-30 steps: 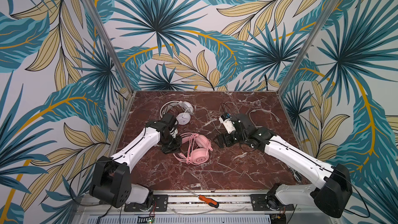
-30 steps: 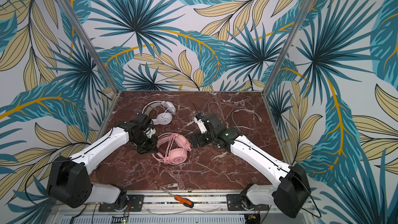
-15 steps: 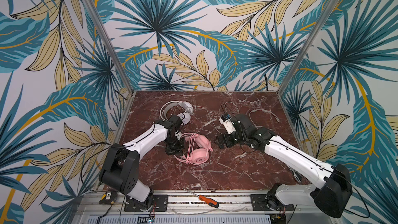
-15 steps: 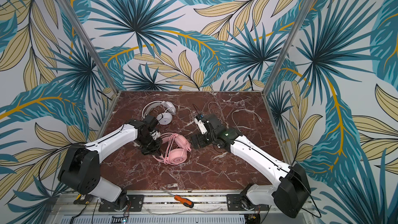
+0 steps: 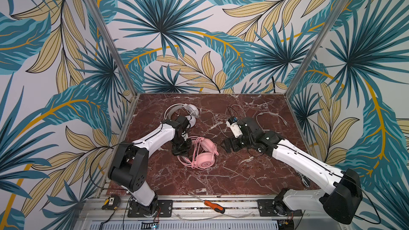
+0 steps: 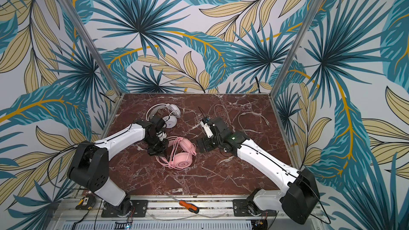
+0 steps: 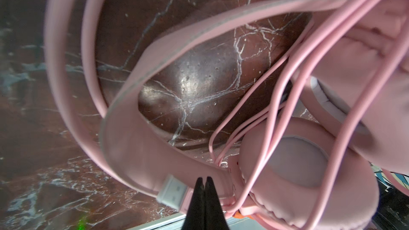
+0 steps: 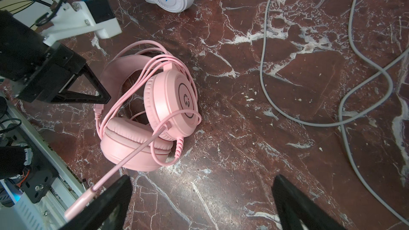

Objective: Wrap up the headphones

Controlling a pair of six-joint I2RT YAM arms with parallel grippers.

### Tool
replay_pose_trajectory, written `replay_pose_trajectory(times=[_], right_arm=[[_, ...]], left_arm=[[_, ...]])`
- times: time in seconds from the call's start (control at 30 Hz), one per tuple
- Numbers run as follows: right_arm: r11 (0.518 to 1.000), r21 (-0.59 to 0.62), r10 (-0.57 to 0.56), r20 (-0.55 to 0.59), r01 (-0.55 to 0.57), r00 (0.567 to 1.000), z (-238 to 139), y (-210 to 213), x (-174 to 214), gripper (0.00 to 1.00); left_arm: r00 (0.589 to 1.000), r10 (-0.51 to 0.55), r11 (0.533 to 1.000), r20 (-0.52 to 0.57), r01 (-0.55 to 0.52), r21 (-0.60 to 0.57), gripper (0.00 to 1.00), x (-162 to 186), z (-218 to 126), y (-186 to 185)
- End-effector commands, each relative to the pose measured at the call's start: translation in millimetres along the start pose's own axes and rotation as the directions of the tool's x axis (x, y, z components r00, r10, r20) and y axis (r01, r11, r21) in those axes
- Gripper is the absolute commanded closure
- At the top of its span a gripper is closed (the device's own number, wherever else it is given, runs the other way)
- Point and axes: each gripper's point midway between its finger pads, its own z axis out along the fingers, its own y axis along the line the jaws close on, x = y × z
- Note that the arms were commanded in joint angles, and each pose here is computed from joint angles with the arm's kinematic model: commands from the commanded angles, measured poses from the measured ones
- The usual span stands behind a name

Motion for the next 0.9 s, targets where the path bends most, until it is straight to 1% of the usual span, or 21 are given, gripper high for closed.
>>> replay_pose_trajectory(times=[0.0,0.13,0.2,0.3,0.53,0.6,0.87], right_arm=[[1.0,0.006,-0.001,-0.006,0.001,1.0,-1,-2,4,0.0],[1.0,0.0,-0.003,-0.003,0.003,1.0,-1,-1,3,0.0],[1.0,-0.001,-0.004,-0.004,0.004,1.0,-1,-1,4,0.0],[1.0,-0.006,0.0,-0.004,0.0,1.0,-2,0,4,0.0],[1.0,-0.009,-0.004,-0.003,0.004,1.0,-1,0,4,0.0],[1.0,-0.01,-0.007,0.0,0.007,1.0,-1,1,3,0.0],[1.0,-0.001,-0.007,-0.005,0.007,1.0,-1,-1,4,0.0]], left_arm=[[0.994,0.032,0.999,0.1,-0.033,0.018,1.0,-10,-26,-9],[0.987,0.022,0.999,0.157,-0.028,0.04,1.0,-13,-43,-12],[0.986,0.018,0.998,0.165,-0.029,0.062,1.0,-11,-48,-12],[0.991,0.015,0.997,0.134,-0.024,0.069,1.0,1,-45,-8],[1.0,0.017,0.996,0.027,-0.019,0.082,1.0,34,-26,2],[1.0,0.017,0.998,0.017,-0.018,0.066,1.0,36,-22,5],[1.0,0.018,0.999,0.005,-0.018,0.028,1.0,25,-16,6]])
